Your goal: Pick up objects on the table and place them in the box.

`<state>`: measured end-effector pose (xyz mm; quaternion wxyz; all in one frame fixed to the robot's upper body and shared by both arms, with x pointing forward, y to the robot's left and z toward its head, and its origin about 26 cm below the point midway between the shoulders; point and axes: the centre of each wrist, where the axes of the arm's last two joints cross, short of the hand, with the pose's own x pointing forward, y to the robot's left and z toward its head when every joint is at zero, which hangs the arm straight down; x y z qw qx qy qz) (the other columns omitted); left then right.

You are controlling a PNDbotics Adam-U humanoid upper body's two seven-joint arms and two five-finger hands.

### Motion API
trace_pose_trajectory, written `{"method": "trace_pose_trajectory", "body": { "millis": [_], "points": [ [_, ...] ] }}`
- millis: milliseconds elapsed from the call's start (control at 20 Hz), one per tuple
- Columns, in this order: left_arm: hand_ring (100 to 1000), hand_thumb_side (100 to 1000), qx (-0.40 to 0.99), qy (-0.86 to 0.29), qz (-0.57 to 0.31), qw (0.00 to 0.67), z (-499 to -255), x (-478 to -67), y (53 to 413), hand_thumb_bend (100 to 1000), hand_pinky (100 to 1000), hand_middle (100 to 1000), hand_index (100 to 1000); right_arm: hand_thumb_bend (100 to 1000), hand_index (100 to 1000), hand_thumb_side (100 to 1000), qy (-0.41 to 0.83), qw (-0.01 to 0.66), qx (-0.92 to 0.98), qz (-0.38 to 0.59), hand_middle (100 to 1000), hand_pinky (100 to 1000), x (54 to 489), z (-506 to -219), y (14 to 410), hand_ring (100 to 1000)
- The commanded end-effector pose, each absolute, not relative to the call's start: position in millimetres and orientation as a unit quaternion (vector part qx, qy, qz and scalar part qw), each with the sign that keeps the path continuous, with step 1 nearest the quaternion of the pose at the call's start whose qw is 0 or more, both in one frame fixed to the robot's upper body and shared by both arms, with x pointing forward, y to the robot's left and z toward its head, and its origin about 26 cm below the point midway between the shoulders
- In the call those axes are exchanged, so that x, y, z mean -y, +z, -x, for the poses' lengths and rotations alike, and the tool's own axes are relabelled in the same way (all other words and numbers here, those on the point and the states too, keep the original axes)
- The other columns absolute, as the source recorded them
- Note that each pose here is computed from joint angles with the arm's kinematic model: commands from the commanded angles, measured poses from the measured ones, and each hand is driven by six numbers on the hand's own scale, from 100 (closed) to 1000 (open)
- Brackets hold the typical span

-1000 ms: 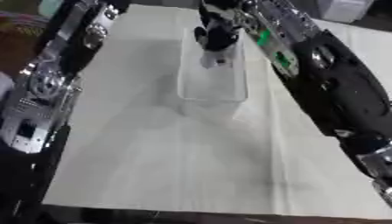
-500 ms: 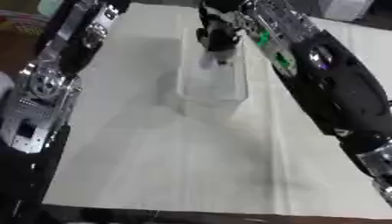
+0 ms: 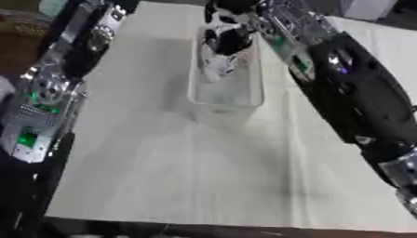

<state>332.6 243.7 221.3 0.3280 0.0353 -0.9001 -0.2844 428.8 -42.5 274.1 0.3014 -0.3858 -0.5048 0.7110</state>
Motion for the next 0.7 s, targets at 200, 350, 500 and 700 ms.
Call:
{"method": "trace_pose_trajectory", "body": {
  "millis": [200,350,500,700],
  "points": [
    [939,912,0.906,-0.291,-0.036,0.306,-329,-242,234,106,895,941,860,100,851,587,0.704,0.289,0.520,0.388,871,527,39,-426,288,800],
    [939,911,0.907,-0.290,-0.036,0.304,-329,-242,234,106,895,940,861,100,855,592,0.703,0.291,0.528,0.378,876,534,38,-425,286,807],
    [939,910,0.908,-0.289,-0.036,0.302,-329,-242,235,106,896,941,861,100,855,597,0.692,0.287,0.544,0.378,872,520,40,-422,287,800],
    [948,908,0.908,-0.288,-0.039,0.303,-329,-243,235,107,899,940,860,100,853,598,0.656,0.277,0.579,0.397,873,518,51,-410,294,797]
  ]
}}
